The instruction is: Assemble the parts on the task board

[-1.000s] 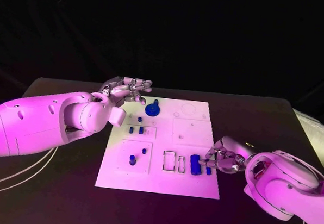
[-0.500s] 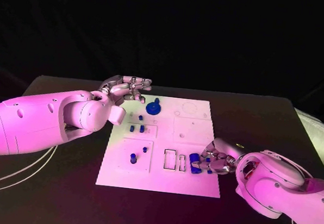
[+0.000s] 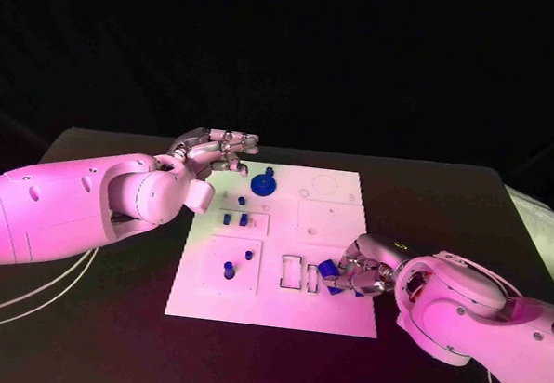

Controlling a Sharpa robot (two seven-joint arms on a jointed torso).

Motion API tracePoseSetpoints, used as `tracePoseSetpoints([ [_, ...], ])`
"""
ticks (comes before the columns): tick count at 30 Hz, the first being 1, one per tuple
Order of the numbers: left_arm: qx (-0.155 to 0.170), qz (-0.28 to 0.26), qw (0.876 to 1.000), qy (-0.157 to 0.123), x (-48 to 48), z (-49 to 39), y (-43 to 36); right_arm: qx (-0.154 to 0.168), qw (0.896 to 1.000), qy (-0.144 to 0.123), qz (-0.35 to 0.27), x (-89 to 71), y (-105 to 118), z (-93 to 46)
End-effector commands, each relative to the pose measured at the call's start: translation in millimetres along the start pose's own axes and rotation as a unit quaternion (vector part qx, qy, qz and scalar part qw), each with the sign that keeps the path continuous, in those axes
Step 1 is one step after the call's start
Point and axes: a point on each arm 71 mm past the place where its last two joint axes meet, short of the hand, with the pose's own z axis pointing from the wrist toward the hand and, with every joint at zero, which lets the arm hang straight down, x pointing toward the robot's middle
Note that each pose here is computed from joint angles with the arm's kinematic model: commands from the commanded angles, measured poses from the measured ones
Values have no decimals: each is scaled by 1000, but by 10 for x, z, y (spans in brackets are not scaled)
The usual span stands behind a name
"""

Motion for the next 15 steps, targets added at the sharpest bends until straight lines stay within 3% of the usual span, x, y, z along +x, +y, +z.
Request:
tracePoseSetpoints([
  [1, 2, -2, 1000, 8, 19, 0, -2, 16, 1000, 17, -16, 86, -66, 16],
  [15, 2, -2, 1000, 8, 19, -1, -2, -2, 997, -38, 62, -25, 10, -98],
])
